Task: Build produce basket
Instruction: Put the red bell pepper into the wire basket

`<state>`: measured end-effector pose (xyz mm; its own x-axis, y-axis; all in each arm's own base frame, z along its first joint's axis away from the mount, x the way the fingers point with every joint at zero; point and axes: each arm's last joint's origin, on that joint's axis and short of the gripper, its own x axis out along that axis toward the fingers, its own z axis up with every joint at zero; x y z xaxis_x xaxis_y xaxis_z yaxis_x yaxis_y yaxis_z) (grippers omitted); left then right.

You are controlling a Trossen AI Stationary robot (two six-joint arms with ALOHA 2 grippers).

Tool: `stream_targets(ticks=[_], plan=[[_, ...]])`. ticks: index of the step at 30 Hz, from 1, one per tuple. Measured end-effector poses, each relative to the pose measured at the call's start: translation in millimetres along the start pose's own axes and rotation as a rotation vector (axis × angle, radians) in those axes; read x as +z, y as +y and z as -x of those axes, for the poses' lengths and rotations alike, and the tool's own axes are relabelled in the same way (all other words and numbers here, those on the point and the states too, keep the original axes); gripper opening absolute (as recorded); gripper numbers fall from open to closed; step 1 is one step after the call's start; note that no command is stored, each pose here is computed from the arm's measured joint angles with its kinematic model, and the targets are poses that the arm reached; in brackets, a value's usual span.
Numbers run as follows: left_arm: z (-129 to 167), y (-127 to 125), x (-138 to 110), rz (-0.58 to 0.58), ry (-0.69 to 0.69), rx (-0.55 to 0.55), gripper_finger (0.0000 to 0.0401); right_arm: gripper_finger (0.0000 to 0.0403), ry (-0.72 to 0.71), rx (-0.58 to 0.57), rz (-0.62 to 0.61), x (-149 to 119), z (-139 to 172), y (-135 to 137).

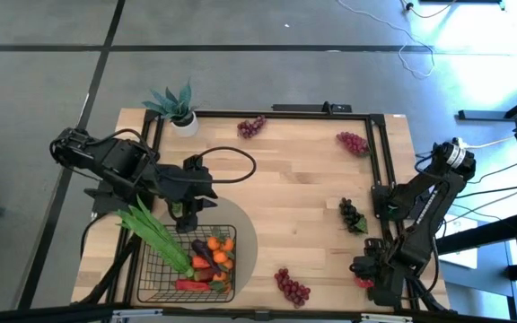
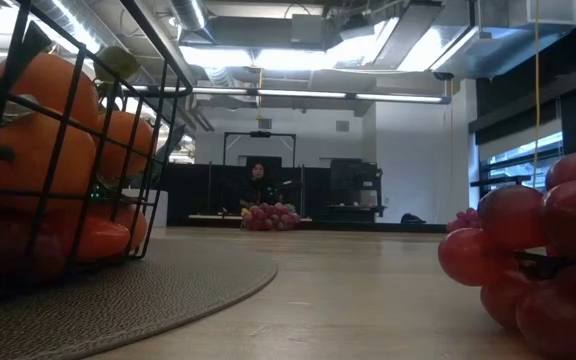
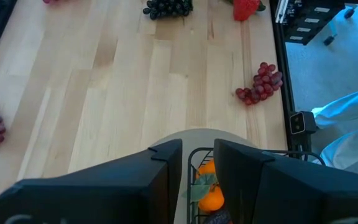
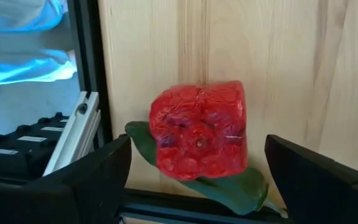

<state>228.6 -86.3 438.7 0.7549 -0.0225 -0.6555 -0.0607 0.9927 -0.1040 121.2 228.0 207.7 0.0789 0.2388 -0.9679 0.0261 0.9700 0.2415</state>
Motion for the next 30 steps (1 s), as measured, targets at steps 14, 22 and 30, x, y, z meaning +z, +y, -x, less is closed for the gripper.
stream_targets(ticks=[14,22,30], plan=[[0.0,-0.1,0.0,0.000,0.000,0.000,0.0082,0.0351,0.027,-0.051,0.009,0.1,-15.4,2.4],[0.0,0.0,0.0,0.000,0.000,0.000,0.0081,0.0336,0.045,-0.088,0.006,1.1,-27.0,3.3],[0.0,-0.1,0.0,0.000,0.000,0.000,0.0081,0.0213,0.018,-0.086,-0.025,2.5,-26.9,4.1]])
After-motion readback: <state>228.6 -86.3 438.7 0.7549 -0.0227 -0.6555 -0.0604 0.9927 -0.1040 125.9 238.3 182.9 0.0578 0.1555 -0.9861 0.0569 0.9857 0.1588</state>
